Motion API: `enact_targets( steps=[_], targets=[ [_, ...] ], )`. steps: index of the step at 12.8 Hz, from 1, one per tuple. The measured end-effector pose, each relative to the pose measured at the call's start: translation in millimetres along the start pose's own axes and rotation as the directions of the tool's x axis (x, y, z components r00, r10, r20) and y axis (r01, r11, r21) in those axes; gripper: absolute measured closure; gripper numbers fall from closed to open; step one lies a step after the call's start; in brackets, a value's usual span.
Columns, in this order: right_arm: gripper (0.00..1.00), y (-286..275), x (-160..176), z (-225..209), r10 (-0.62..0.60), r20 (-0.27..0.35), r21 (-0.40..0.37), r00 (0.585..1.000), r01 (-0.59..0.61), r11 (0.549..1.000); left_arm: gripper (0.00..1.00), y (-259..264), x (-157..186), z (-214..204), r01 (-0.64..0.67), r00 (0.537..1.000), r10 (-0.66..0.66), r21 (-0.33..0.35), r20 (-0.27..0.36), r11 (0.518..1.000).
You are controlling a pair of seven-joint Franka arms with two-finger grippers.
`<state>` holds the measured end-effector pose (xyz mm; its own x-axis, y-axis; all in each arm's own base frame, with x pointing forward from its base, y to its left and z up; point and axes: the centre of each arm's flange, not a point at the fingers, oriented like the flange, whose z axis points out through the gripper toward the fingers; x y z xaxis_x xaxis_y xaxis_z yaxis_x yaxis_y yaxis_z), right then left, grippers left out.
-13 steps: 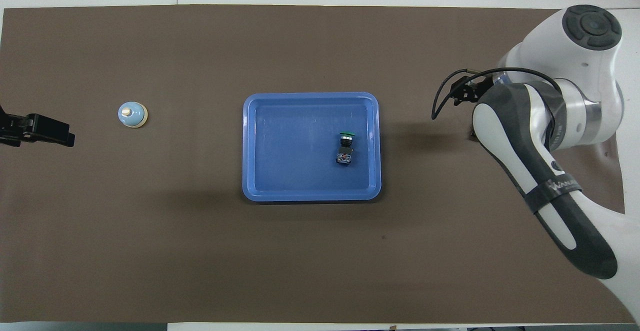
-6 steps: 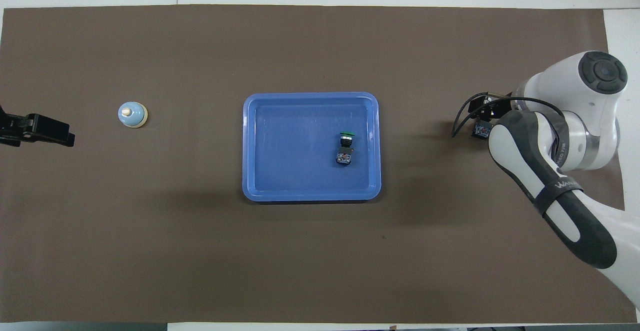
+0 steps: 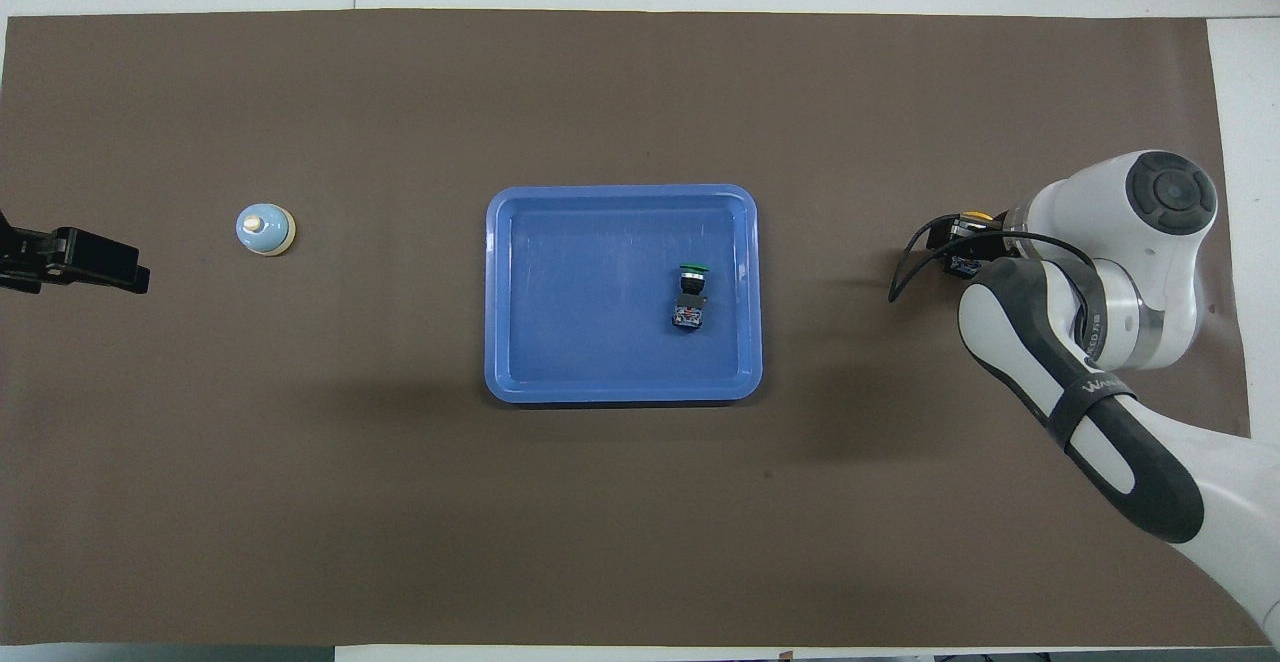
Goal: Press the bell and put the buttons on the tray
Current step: 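Release the green button and reach the right gripper to the yellow button, then grasp the yellow button and lower it into the tray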
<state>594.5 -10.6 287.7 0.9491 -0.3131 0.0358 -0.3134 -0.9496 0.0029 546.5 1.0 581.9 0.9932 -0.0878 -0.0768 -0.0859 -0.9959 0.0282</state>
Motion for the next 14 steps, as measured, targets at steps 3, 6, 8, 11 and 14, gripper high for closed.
enact_targets(
  steps=[3,6,8,11,14],
  targets=[
    [0.59,-2,-1,0,-0.022,0.0,0.001,1.0,0.022,1.0,0.0,0,0,0,0.0,1.0,0.0,0.0,0.0,1.0],
    [0.59,-11,-1,-7,-0.043,0.012,-0.001,0.999,0.043,0.999,0.0,0,0,0,0.0,1.0,0.0,0.0,0.0,1.0],
    [0.59,-32,4,-34,-0.074,0.04,-0.01,0.996,0.074,0.997,0.0,0,0,0,0.0,1.0,0.0,0.0,0.0,1.0],
    [0.59,-90,5,-96,-0.13,0.059,-0.017,0.99,0.132,0.991,0.0,0,0,0,0.0,1.0,0.0,0.0,0.0,1.0],
    [0.59,-178,-27,-139,-0.144,0.073,-0.026,0.987,0.146,0.989,0.0,0,0,0,0.0,1.0,0.0,0.0,0.0,1.0]
  ],
)
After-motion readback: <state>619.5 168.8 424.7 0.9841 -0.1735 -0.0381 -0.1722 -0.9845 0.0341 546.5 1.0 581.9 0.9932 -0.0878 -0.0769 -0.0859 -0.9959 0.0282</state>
